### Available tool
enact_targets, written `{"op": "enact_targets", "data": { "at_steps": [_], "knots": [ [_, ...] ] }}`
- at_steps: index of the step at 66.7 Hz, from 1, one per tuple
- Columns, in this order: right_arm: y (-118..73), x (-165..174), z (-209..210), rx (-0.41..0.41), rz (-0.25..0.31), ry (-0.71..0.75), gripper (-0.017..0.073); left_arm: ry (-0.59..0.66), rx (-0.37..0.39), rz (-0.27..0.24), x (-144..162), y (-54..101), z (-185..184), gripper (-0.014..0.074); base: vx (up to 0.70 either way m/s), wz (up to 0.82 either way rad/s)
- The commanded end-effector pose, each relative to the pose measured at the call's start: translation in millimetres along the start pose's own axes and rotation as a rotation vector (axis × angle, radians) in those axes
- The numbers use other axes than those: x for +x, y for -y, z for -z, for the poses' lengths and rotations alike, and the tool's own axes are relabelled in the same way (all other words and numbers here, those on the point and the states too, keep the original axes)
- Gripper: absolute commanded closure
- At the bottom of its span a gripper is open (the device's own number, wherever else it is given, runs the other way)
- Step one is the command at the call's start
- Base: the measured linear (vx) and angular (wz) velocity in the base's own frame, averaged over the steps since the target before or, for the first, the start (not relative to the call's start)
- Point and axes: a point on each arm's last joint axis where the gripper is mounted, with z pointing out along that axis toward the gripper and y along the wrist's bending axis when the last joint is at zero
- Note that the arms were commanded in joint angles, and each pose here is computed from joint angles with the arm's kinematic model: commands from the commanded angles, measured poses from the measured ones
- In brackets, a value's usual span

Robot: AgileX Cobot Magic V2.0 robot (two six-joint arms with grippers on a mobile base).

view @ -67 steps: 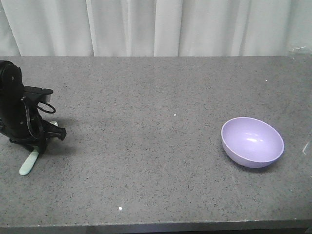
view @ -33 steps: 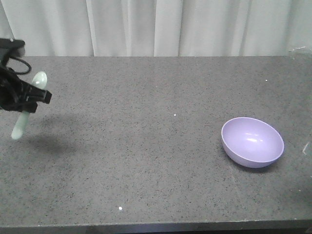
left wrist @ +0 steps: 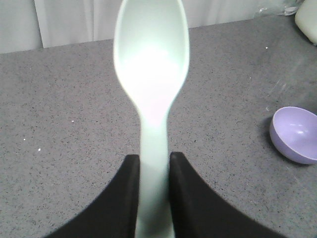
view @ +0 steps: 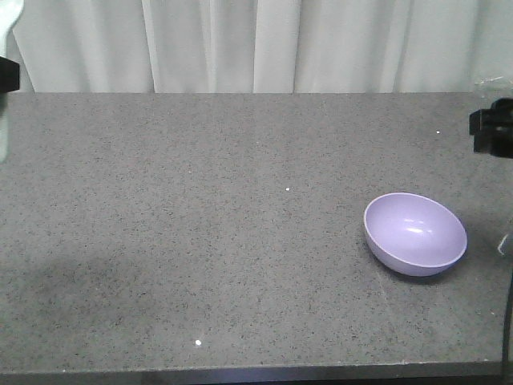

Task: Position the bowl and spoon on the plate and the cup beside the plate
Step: 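Lower the right gripper onto the rim of the lavender bowl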

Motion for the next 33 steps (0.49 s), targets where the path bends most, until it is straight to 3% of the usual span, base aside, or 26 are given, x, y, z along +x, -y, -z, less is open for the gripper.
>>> {"op": "enact_targets", "data": {
  "at_steps": [1,9,15,33],
  "knots": [
    [6.4,-9.4,-12.2,-0.103,-0.024,-0.004,0.0043,0.106,0.006,-0.018,-9.2,7.1,18.4,0.0602,0.0,0.0],
    [23.4,-9.6,-34.1,-0.111,-0.077,-0.053,0.0043,0.109,-0.01,-0.032,-8.7,6.5,20.9,0.0602,0.0,0.0],
    [27.6,-8.2,-44.2,-0.107,-0.043,-0.083,0.0043,0.103,-0.019,-0.037,-8.2,5.5,20.3,0.0602,0.0,0.0],
    [26.8,-2.3,-88.8,-0.151,-0.032,-0.197,0.0043,0.103,-0.025,-0.041,-8.2,5.0,20.3,0.0602,0.0,0.0]
  ]
}}
